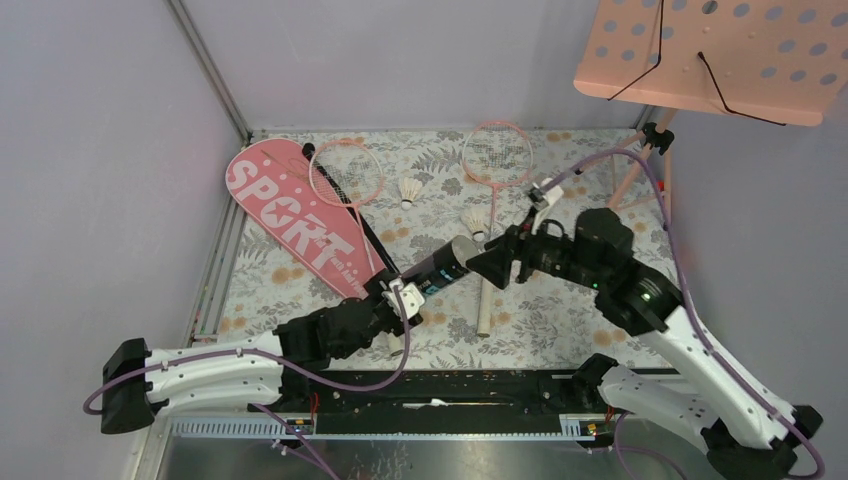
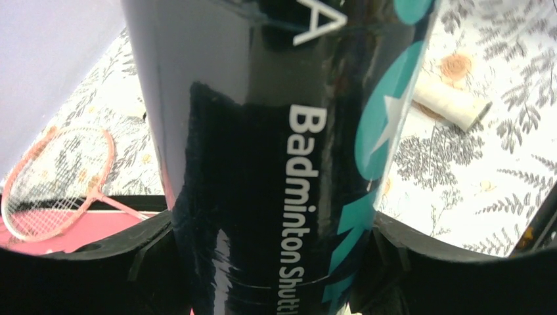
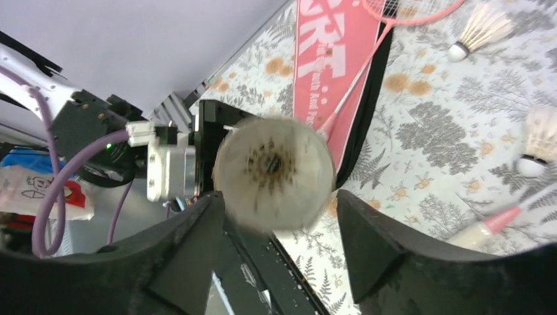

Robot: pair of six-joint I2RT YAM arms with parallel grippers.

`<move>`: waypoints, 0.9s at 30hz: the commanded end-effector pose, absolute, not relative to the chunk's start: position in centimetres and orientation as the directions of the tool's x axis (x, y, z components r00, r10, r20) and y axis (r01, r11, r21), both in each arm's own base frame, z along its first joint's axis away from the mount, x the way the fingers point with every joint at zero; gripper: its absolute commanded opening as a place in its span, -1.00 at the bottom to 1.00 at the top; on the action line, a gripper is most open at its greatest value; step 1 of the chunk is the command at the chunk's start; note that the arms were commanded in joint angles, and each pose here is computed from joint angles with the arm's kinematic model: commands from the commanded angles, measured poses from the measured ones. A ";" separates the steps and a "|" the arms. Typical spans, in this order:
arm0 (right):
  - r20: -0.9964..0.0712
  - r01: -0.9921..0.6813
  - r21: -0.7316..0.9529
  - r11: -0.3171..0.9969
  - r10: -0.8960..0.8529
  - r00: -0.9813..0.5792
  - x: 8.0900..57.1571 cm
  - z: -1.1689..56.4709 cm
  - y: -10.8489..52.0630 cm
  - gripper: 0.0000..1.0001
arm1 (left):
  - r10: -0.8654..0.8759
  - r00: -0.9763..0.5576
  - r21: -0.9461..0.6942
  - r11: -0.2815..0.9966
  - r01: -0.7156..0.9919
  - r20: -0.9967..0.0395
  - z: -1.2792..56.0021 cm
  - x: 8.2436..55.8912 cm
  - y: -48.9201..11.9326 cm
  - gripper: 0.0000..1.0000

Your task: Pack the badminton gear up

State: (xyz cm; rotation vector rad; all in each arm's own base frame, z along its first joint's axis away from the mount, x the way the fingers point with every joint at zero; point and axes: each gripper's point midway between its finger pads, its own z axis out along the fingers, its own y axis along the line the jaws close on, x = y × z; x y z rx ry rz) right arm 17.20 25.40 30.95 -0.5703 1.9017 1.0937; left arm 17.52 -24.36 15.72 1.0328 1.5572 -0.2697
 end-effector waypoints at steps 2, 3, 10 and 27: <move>-0.936 -0.689 0.323 0.648 0.110 -0.335 17.1 35.8 20.2 0.84 | 0.219 0.053 0.205 0.763 0.613 -0.974 20.3 19.2 -23.8 -0.67; -0.946 -0.659 0.298 0.691 0.119 -0.302 17.7 36.2 19.3 0.94 | 0.211 0.051 0.200 0.780 0.593 -0.976 20.5 19.4 -23.4 -0.67; -0.967 -0.566 -0.010 0.825 -0.153 -0.205 22.8 34.5 17.5 0.99 | 0.095 0.018 0.094 0.917 0.389 -0.995 22.6 21.0 -19.5 -0.67; -0.537 -0.811 -0.034 0.584 -0.695 -0.478 41.2 17.3 22.9 0.99 | -0.092 -0.047 -0.100 0.971 0.217 -0.995 21.5 20.6 -14.3 -0.64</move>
